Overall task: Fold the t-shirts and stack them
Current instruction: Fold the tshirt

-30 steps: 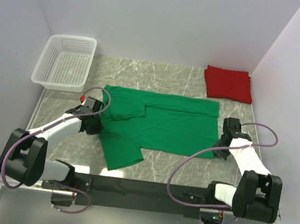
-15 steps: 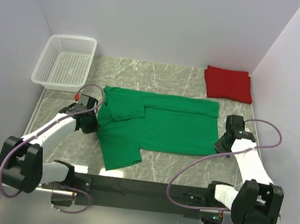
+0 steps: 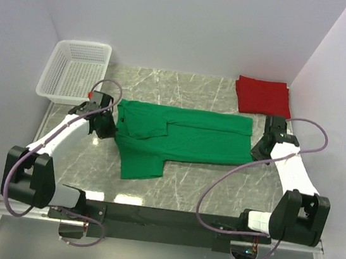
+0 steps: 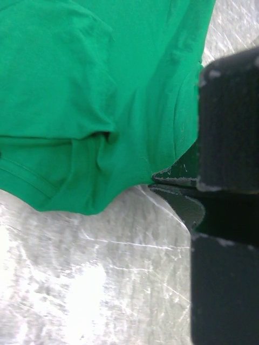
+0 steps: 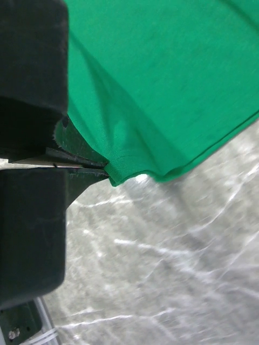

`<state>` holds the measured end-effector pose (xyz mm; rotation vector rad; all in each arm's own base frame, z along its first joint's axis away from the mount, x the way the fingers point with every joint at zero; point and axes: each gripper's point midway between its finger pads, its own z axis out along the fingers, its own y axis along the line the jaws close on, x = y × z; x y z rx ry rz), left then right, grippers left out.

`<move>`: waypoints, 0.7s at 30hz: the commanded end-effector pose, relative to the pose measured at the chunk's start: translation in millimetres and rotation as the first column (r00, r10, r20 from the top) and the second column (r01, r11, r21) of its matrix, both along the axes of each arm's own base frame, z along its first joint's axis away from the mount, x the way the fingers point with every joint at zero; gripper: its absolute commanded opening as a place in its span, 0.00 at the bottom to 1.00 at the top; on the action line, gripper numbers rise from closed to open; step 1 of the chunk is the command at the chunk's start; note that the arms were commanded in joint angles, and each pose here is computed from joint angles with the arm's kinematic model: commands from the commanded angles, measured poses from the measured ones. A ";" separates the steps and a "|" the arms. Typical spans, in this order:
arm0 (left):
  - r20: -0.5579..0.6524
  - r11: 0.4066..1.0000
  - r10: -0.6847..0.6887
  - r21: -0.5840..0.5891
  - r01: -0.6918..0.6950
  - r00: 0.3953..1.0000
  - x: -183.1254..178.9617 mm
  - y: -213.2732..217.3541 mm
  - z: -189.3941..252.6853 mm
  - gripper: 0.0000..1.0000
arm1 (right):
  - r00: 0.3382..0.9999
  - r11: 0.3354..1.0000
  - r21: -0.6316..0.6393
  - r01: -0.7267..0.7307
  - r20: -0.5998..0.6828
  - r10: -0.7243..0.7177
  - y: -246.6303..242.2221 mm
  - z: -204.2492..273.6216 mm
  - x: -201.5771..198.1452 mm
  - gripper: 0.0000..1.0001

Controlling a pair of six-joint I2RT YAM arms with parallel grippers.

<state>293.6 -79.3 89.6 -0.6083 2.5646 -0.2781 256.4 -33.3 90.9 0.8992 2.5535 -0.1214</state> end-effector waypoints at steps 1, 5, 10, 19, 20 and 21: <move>0.028 1.000 -0.025 -0.013 0.026 0.999 16.7 -2.4 16.0 0.01 | 0.999 1.000 -0.007 -0.025 0.046 0.025 -1.7 13.8 28.0 0.00; 0.047 1.000 -0.025 -0.012 0.026 0.999 35.3 -1.5 25.9 0.01 | 0.998 0.999 0.002 -0.038 0.055 0.038 -1.1 18.2 49.2 0.00; 0.033 0.999 -0.020 -0.025 0.021 0.999 50.1 -0.5 20.1 0.01 | 0.999 0.999 0.007 -0.038 0.033 0.037 -2.0 11.7 63.8 0.00; 0.004 0.999 -0.028 -0.042 0.029 1.000 71.4 -0.6 2.5 0.01 | 1.000 1.000 0.003 -0.017 0.017 0.017 -5.8 0.6 87.8 0.00; 0.015 0.999 -0.029 -0.041 0.030 0.999 75.9 -0.4 4.9 0.01 | 1.000 1.000 -0.002 -0.011 0.017 0.011 -7.5 -0.2 89.5 0.00; 0.014 0.999 -0.028 -0.035 0.028 1.000 78.4 0.4 3.7 0.01 | 1.000 1.000 -0.005 -0.008 0.009 0.008 -8.4 -3.4 90.8 0.00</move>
